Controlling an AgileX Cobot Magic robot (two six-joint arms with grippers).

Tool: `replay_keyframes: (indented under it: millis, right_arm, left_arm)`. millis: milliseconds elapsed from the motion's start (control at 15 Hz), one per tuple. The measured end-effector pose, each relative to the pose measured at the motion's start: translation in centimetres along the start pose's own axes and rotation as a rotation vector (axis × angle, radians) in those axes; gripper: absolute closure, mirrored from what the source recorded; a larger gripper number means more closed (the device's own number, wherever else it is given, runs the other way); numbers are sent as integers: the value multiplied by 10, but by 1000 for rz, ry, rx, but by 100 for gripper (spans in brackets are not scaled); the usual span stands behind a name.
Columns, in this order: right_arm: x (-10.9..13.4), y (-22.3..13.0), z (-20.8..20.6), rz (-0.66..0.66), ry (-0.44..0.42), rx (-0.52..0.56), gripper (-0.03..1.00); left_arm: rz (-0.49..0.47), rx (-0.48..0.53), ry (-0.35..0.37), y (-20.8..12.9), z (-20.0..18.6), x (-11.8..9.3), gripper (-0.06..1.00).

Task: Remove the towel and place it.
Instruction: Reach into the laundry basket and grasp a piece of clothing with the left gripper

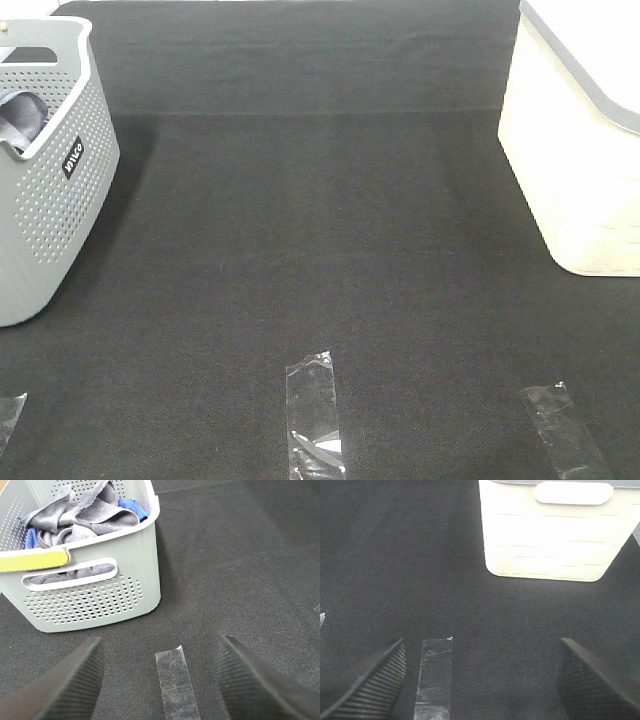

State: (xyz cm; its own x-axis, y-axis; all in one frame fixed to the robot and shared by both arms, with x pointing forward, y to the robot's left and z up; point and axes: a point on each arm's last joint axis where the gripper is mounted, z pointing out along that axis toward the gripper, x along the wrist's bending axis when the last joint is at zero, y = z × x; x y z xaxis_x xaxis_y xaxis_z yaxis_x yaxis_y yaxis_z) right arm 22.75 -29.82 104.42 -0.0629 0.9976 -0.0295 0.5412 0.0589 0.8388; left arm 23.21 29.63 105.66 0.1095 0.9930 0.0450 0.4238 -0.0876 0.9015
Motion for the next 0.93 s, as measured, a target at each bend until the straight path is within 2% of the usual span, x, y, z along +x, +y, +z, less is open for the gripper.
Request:
replay_keyframes:
  millis: [933]
  right_arm:
    - [0, 0, 0, 0, 0, 0, 21]
  left_arm:
    - [0, 0, 0, 0, 0, 0, 32]
